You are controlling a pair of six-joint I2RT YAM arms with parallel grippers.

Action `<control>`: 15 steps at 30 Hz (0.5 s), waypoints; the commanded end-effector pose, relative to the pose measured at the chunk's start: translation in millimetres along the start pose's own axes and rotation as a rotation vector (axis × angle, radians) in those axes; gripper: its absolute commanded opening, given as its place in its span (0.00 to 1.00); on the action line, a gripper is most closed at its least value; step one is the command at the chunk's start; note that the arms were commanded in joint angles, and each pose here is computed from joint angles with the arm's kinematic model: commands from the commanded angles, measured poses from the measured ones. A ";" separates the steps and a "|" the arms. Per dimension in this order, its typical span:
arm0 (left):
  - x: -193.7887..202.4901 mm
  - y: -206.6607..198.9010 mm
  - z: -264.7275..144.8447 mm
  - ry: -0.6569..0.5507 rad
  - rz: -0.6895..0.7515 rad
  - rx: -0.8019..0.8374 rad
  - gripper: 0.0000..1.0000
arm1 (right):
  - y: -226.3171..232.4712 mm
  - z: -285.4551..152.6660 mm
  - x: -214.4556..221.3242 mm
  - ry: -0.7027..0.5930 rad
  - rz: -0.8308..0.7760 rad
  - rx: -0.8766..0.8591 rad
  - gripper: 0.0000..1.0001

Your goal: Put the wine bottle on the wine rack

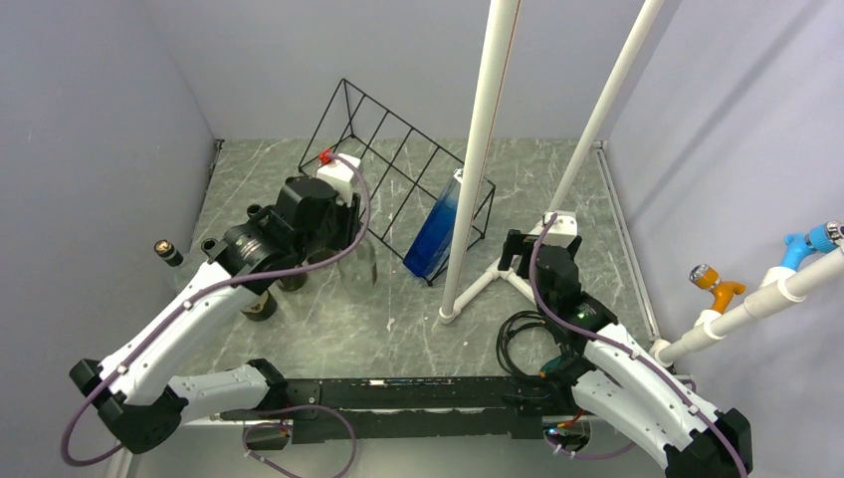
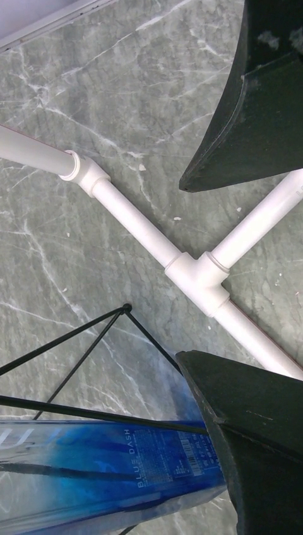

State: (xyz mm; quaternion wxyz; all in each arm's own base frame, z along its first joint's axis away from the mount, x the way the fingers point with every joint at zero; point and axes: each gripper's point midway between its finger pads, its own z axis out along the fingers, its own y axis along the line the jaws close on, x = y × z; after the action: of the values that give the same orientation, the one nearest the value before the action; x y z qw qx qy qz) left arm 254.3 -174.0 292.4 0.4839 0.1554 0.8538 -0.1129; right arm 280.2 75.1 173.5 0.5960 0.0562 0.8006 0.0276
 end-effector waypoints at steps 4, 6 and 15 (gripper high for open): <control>-110.5 -20.8 8.1 -0.299 0.000 0.040 0.00 | 7.9 -0.5 -15.6 -0.057 0.049 -0.035 1.00; -117.0 -22.9 18.2 -0.298 0.016 0.030 0.00 | 8.3 -0.9 -15.6 -0.058 0.050 -0.039 1.00; -149.2 -32.2 61.9 -0.294 0.051 -0.005 0.00 | 9.0 -0.9 -17.6 -0.062 0.052 -0.042 1.00</control>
State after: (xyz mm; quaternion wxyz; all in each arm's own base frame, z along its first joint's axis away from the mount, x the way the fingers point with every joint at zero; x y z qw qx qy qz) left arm 331.1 -235.6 291.7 0.4818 0.2012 0.8489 -0.0824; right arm 280.2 78.8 175.8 0.5988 0.0523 0.7983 0.0387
